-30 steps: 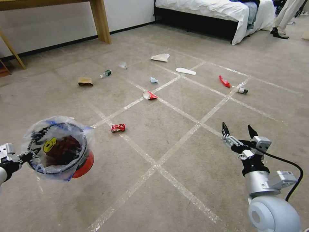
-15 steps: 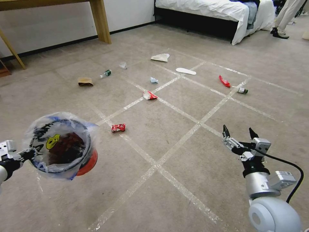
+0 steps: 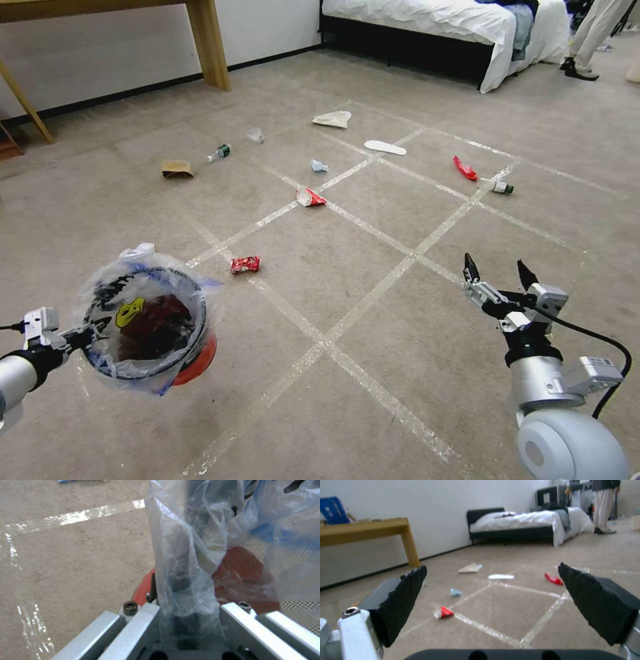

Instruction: Pick up the trash bin and place the garbage on the floor into it.

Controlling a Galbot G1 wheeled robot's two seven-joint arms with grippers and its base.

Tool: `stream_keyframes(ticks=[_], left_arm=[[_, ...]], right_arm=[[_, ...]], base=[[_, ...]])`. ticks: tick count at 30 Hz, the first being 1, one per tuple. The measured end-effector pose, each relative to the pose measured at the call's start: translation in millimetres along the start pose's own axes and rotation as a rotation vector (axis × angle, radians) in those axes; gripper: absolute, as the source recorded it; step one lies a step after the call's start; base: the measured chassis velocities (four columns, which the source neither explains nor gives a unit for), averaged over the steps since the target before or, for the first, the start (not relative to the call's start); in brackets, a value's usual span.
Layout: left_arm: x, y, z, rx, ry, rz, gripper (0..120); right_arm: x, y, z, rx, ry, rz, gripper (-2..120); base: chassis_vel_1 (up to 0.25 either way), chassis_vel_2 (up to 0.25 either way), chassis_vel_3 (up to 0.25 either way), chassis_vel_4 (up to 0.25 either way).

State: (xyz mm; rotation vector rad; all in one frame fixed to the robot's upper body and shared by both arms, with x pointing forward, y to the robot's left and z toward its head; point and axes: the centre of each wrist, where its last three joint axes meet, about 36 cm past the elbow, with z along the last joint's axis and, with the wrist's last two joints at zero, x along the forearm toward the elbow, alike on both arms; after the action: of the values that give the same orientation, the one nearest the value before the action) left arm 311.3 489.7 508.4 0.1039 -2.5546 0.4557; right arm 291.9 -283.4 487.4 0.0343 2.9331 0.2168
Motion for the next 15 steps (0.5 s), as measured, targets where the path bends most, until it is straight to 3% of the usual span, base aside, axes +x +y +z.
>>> stream_keyframes(ticks=[8,15], left_arm=[[-3.5,11.6,7.2,0.033,0.004,-0.018,1],[-6.3,12.5,6.7,0.039,-0.003,-0.018,1]], right_arm=[[1,-1,6,0.019,-0.028,-0.001,100],[3,0,9,0.030,-0.023,0.005,100]], base=[[0.000,0.000,0.000,0.000],[0.000,0.000,0.000,0.000]])
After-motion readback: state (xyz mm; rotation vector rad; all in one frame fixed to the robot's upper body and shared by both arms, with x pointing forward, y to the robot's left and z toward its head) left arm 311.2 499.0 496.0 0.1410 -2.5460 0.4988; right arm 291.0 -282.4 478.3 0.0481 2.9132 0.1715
